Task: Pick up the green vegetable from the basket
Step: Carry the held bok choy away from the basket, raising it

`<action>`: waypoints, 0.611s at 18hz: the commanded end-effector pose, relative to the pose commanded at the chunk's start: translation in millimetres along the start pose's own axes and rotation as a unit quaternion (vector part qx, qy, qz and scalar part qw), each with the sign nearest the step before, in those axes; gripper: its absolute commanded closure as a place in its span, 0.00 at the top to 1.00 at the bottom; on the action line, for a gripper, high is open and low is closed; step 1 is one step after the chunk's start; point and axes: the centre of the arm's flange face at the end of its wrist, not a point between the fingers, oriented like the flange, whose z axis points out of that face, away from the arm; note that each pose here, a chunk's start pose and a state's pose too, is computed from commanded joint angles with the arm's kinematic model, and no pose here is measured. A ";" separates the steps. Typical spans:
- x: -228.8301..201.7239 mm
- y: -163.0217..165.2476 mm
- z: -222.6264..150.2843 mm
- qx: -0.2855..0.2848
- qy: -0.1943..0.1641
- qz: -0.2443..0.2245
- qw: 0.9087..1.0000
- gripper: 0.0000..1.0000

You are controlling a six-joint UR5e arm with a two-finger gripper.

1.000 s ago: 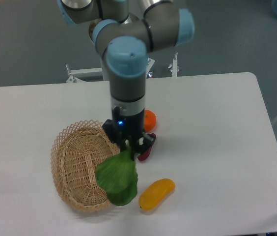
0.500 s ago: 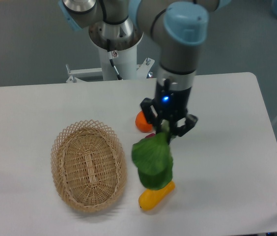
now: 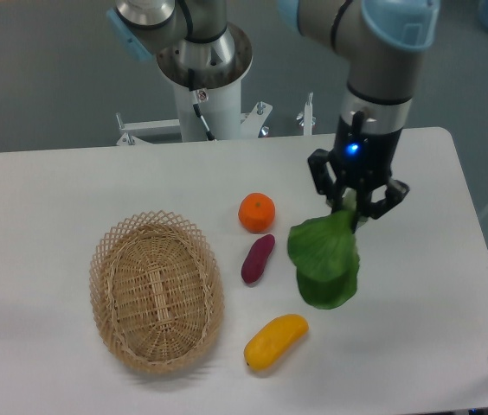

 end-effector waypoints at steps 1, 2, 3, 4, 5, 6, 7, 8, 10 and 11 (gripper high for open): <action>-0.8 1.0 0.8 0.000 0.000 0.002 1.000 0.37; -0.5 2.5 2.6 -0.001 0.002 0.005 1.000 0.37; -1.1 5.8 4.2 -0.003 0.003 0.003 1.000 0.37; -3.3 11.2 4.6 -0.004 0.003 -0.002 1.000 0.37; -4.5 13.8 4.6 -0.003 0.003 -0.003 1.000 0.37; -4.5 13.8 4.6 -0.003 0.003 -0.003 1.000 0.37; -4.4 13.0 4.5 -0.004 0.001 -0.002 1.000 0.37; -4.6 12.6 6.9 -0.004 0.001 -0.001 1.000 0.37; -6.6 12.6 9.1 -0.004 0.001 -0.001 1.000 0.37; -6.8 12.8 10.1 -0.004 0.002 -0.002 1.000 0.37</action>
